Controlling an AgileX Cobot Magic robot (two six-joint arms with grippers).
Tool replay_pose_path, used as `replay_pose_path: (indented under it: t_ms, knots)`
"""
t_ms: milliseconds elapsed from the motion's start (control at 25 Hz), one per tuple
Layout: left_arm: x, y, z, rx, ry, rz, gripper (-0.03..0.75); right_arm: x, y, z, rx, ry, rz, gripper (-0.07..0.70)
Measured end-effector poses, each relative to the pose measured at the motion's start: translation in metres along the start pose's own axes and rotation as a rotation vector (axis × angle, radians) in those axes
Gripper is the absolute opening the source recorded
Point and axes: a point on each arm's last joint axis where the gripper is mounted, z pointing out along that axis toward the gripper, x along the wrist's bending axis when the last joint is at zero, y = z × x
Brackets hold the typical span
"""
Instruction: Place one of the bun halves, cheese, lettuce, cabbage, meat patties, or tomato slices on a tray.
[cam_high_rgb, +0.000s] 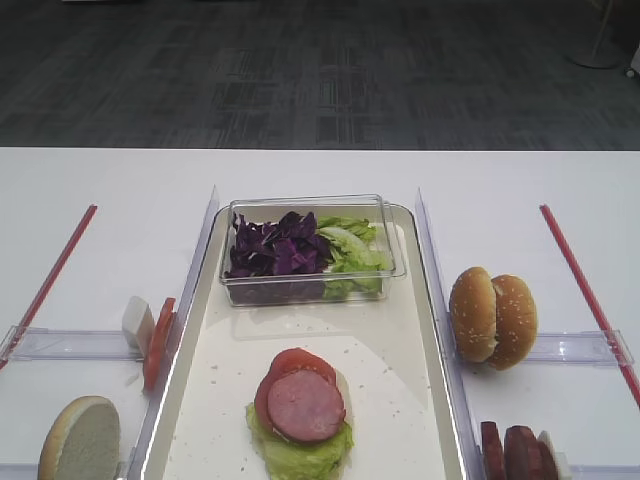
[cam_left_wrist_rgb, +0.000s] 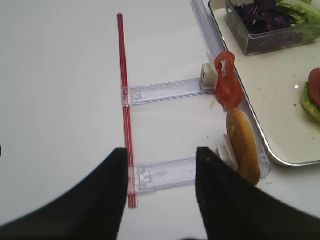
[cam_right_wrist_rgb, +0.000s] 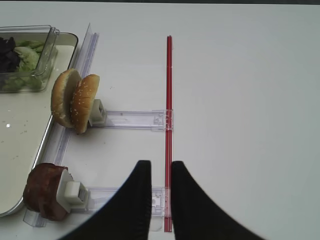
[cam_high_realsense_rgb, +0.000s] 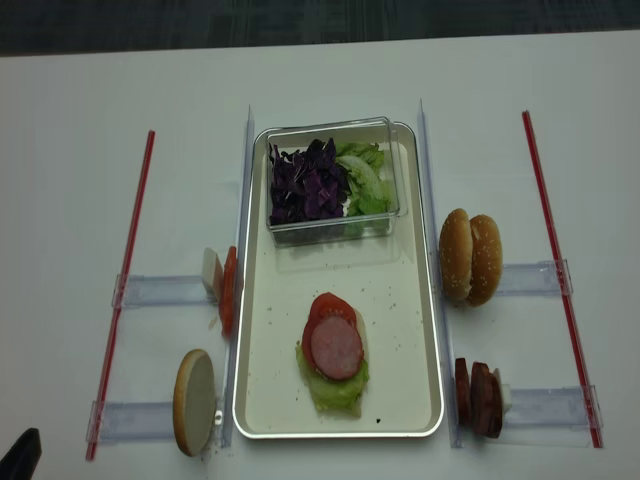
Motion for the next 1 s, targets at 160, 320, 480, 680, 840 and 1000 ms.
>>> replay_pose_path:
  t_ms: [160,320,480,680,840,1000]
  knots:
    - [0.0000,0.0000,0.0000,0.000,0.000,0.000,0.293,0.0000,0.0000,0.0000,0.000,0.000,0.000,0.103]
    - [0.0000,0.0000,0.0000,0.000,0.000,0.000,0.293,0.0000,0.0000,0.0000,0.000,0.000,0.000,0.058]
    - [0.0000,0.0000,0.0000,0.000,0.000,0.000,0.293,0.0000,0.0000,0.0000,0.000,0.000,0.000,0.041]
    - [0.0000,0.0000,0.0000,0.000,0.000,0.000,0.293,0.0001,0.0000,0.0000,0.000,0.002,0.001,0.038]
    - [0.0000,0.0000,0.0000,0.000,0.000,0.000,0.293,0.0001,0.0000,0.0000,0.000,0.002,0.001,0.038]
    - [0.0000,0.0000,0.0000,0.000,0.000,0.000,0.293,0.0001,0.0000,0.0000,0.000,0.002,0.001,0.036]
